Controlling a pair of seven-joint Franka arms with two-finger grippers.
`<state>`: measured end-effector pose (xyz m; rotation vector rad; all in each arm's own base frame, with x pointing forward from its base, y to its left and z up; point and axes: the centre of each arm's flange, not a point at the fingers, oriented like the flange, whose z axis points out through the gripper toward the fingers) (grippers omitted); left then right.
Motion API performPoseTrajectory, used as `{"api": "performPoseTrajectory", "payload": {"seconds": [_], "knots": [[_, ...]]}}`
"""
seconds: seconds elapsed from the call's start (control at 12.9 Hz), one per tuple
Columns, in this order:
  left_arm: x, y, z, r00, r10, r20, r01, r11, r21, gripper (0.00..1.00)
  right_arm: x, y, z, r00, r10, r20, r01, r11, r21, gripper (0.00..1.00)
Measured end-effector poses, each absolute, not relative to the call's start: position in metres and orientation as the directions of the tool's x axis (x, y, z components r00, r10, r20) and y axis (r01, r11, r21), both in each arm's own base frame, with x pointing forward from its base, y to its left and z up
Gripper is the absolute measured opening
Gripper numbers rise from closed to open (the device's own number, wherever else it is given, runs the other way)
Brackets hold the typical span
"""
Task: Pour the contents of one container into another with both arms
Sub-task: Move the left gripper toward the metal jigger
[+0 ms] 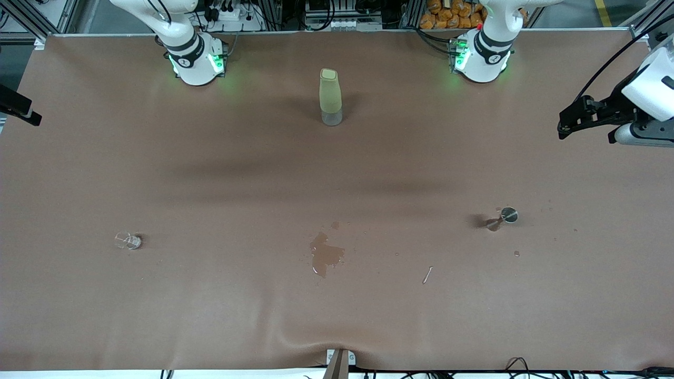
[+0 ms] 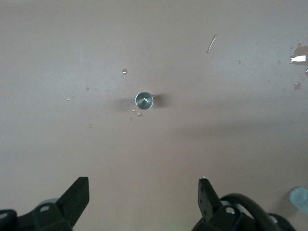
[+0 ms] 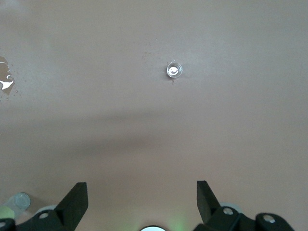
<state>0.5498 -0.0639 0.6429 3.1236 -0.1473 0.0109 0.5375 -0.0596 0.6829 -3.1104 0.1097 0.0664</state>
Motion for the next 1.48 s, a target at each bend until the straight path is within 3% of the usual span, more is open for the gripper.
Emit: {"api": "performPoseTrajectory", "payload": {"seconds": [0.62,0.93,1.17,1.48], "knots": [[0.567,-0.015,0.609,0.996,-0.074,-0.059,-0.071,-0.996,0.044,1.00,0.538,-0.060,0.672,0.995,-0.070,-0.069,-0.072,-0.997,-0.028,1.00],[0.590,0.092,0.541,0.989,-0.119,-0.091,-0.086,-0.947,0.310,1.00,0.538,-0.071,0.659,0.995,0.047,-0.091,0.043,-0.998,-0.042,1.00],[0.598,0.184,0.461,0.969,-0.244,0.025,-0.223,-0.834,0.504,1.00,0.533,-0.112,0.650,0.982,0.165,-0.087,0.159,-0.984,-0.078,1.00],[0.603,0.228,0.360,0.915,-0.370,0.159,-0.385,-0.685,0.619,1.00,0.524,-0.175,0.623,0.967,0.252,-0.035,0.244,-0.958,-0.151,1.00]]}}
